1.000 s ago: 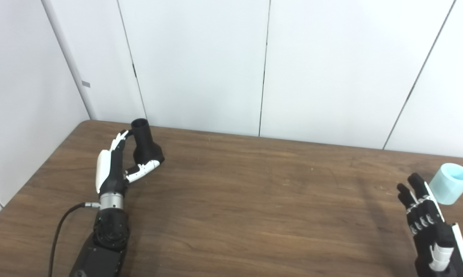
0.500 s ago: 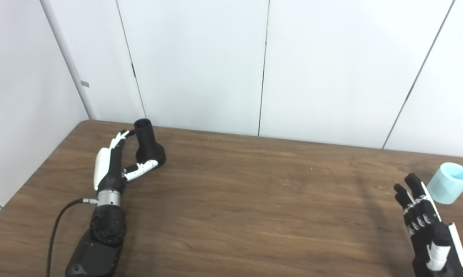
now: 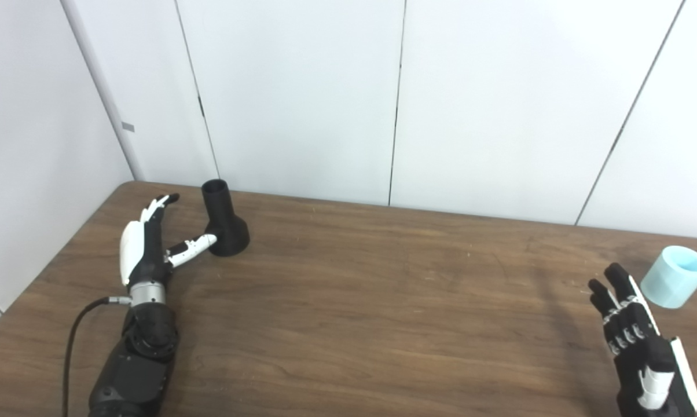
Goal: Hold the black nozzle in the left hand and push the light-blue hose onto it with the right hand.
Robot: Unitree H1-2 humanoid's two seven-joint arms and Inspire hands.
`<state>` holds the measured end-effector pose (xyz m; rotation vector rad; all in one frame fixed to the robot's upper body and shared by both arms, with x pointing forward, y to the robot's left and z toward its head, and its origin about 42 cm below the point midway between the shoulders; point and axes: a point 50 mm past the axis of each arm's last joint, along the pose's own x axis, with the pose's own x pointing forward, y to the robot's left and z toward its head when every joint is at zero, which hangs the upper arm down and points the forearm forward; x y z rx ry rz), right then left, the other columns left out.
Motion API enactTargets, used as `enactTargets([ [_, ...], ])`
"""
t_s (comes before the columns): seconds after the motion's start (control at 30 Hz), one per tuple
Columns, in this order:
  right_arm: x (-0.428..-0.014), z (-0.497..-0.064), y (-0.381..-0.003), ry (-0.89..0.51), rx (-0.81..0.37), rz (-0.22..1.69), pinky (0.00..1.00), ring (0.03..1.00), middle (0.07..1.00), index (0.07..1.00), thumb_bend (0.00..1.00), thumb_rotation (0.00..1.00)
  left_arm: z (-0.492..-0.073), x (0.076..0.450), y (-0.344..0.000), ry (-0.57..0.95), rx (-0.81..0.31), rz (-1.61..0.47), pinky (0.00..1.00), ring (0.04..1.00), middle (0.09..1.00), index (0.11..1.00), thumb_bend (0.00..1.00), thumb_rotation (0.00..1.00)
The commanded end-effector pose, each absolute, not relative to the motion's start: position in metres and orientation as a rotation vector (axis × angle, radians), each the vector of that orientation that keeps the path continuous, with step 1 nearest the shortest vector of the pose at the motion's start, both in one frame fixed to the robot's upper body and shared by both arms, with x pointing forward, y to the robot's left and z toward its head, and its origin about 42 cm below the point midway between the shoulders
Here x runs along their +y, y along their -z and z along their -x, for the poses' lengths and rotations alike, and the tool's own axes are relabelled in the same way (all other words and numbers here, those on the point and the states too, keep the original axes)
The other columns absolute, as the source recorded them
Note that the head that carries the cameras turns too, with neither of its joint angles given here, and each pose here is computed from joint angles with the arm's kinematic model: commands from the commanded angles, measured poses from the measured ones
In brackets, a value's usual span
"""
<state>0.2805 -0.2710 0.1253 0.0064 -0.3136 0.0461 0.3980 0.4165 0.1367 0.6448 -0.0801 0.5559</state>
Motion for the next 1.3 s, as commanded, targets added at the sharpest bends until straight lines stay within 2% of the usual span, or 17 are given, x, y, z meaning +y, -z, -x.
enactTargets([
  [0.0,-0.258,-0.259,-0.092,-0.034,-0.198,-0.064,0.95,0.941,0.981,0.958,0.75,1.00,-0.400,0.421,-0.138,-0.555,-0.085,-0.681,1.00,0.993,0.942,0.780,0.90,0.37],
  [0.27,-0.257,-0.259,-0.094,-0.037,-0.201,-0.068,0.95,0.941,0.981,0.959,0.75,1.00,-0.399,0.411,-0.137,-0.446,-0.099,-0.651,1.00,0.996,0.951,0.778,0.90,0.38],
  [0.67,-0.256,-0.259,-0.095,-0.038,-0.201,-0.065,0.95,0.942,0.981,0.958,0.75,1.00,-0.403,0.407,-0.138,-0.292,-0.097,-0.638,1.00,0.981,0.950,0.706,0.93,0.39],
  [0.93,-0.257,-0.258,-0.096,-0.039,-0.200,-0.063,0.96,0.943,0.981,0.959,0.75,1.00,-0.409,0.413,-0.140,-0.295,-0.080,-0.683,1.00,0.976,0.940,0.698,0.95,0.38],
  [1.27,-0.258,-0.257,-0.097,-0.038,-0.199,-0.062,0.96,0.943,0.981,0.959,0.75,1.00,-0.416,0.422,-0.147,-0.391,-0.082,-0.680,1.00,0.963,0.932,0.704,0.93,0.36],
])
